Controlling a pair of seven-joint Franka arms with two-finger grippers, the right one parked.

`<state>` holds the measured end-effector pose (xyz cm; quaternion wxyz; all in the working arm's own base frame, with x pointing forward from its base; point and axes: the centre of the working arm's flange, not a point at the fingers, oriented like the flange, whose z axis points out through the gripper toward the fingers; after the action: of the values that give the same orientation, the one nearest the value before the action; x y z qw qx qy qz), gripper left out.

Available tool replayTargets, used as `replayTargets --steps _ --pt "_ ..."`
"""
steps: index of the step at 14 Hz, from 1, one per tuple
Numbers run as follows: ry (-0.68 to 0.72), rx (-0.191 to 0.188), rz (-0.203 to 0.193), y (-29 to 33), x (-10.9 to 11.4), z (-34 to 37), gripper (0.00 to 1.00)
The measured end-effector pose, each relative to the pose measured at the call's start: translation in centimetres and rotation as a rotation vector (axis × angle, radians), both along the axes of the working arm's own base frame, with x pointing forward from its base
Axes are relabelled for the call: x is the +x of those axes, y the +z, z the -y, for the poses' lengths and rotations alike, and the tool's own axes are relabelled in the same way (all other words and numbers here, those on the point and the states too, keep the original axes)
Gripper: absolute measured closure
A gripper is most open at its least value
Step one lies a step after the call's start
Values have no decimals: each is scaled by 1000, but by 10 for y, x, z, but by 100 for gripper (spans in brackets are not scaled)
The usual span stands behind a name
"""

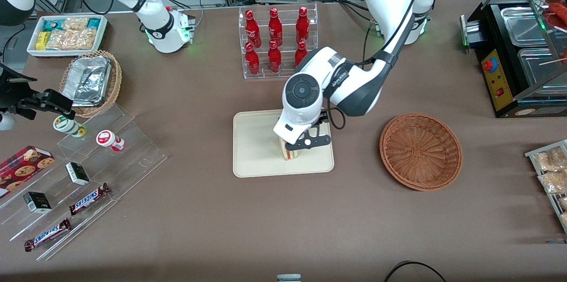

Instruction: Place sandwich from basket to tray

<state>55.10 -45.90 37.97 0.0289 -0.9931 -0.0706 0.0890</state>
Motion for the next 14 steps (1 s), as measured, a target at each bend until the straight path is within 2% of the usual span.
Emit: replayTargets --steps 4,10,14 --pt "-25 -2 3 38 20 -59 0" --pt "-79 -10 -26 56 39 -125 0" --pt "-43 -26 -7 80 58 -182 0"
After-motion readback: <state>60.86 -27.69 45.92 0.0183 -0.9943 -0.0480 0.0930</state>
